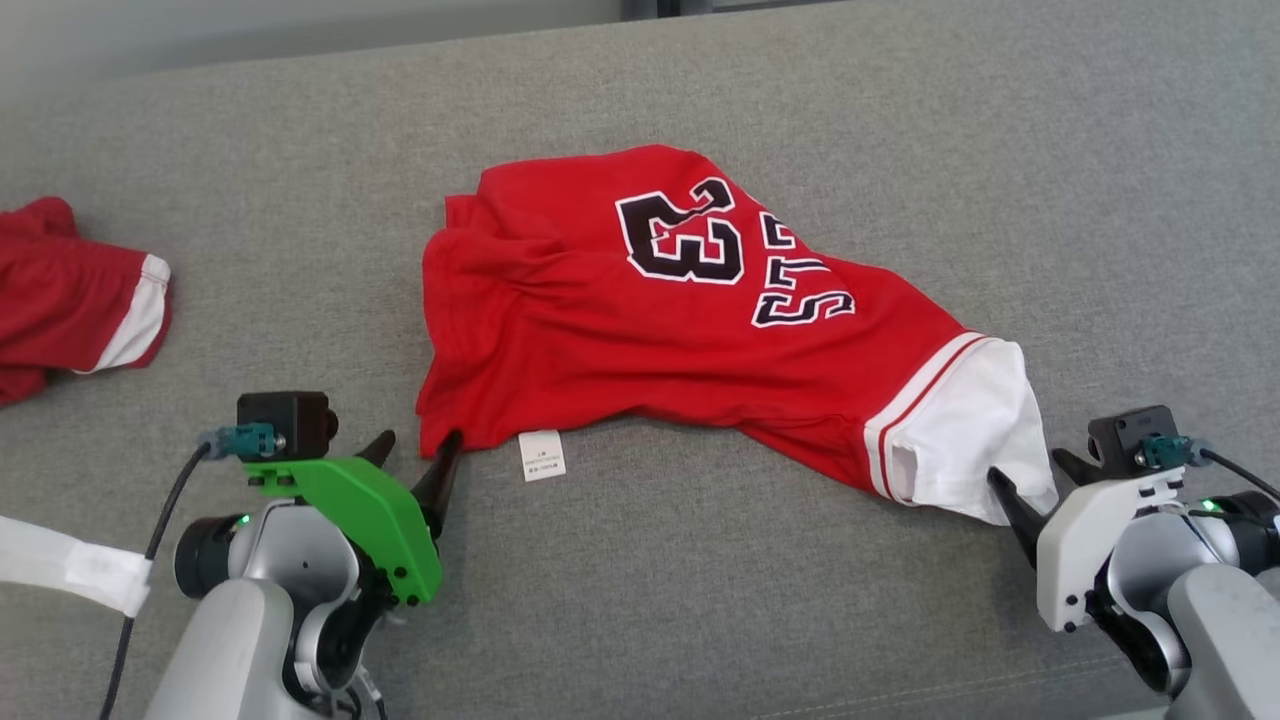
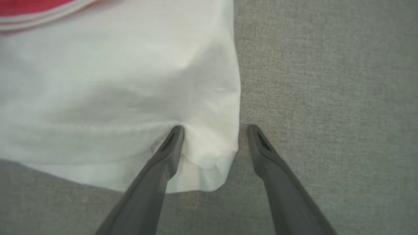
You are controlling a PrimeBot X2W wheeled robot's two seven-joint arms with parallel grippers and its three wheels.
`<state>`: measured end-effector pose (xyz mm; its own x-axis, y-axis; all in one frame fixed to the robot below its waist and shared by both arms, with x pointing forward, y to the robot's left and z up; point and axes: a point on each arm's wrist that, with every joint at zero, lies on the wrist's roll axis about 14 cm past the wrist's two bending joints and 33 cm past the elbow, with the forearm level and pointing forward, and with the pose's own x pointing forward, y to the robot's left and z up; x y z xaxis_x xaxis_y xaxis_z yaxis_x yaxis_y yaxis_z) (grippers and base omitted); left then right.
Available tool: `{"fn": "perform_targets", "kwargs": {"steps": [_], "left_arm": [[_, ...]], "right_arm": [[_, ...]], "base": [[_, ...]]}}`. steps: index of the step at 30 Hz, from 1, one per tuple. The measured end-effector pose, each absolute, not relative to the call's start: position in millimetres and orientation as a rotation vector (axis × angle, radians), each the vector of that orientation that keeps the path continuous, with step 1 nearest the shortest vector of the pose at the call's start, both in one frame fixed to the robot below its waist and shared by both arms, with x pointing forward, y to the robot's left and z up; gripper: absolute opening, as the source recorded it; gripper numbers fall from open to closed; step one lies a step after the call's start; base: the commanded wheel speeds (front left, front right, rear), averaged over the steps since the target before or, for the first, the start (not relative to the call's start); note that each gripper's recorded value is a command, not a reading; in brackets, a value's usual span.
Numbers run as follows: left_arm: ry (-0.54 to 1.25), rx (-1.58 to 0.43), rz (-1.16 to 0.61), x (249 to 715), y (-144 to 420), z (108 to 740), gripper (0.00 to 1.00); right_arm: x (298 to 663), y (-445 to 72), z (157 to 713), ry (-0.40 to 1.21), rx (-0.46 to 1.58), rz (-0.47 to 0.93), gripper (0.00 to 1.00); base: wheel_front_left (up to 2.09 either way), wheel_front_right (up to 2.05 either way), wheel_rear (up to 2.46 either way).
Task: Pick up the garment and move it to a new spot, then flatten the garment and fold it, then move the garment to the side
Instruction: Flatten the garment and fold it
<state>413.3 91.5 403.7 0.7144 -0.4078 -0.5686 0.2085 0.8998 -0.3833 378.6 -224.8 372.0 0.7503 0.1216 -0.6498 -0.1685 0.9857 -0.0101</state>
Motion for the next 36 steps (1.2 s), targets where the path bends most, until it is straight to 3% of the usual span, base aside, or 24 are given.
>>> {"fn": "perform_targets", "kwargs": {"steps": [8,9,10,11,12,20,28,36], "left_arm": [[0.817,-0.262,-0.358,431.7,85.2,360.2,1.00],[0.826,-0.268,-0.367,433.0,82.6,356.9,0.66],[0.834,-0.268,-0.376,433.5,80.6,353.7,0.22],[0.839,-0.269,-0.385,434.0,79.0,351.5,0.00],[0.842,-0.273,-0.388,435.1,78.3,349.9,0.00],[0.859,-0.321,-0.513,412.7,55.1,361.1,0.00],[0.735,-0.411,-0.620,391.3,49.1,423.5,0.00],[0.527,-0.629,-0.730,369.7,50.8,530.0,0.00]], "right_arm": [[395.2,-212.2,348.6,0.758,-0.045,0.182,1.00],[395.8,-212.2,345.9,0.764,-0.043,0.182,1.00],[396.1,-212.0,343.2,0.772,-0.040,0.184,0.90],[396.5,-211.8,341.7,0.775,-0.035,0.187,0.22],[396.8,-212.2,340.8,0.774,-0.028,0.187,0.00],[395.8,-205.5,351.3,0.756,0.016,0.233,0.00],[382.0,-217.2,390.0,0.681,0.048,0.255,0.00],[381.7,-223.9,502.6,0.375,0.296,0.278,0.00]], "base": [[0.00,0.00,0.00],[0.00,0.00,0.00],[0.00,0.00,0.00],[0.00,0.00,0.00],[0.00,0.00,0.00],[0.00,0.00,0.00],[0.00,0.00,0.00],[0.00,0.00,0.00]]}}
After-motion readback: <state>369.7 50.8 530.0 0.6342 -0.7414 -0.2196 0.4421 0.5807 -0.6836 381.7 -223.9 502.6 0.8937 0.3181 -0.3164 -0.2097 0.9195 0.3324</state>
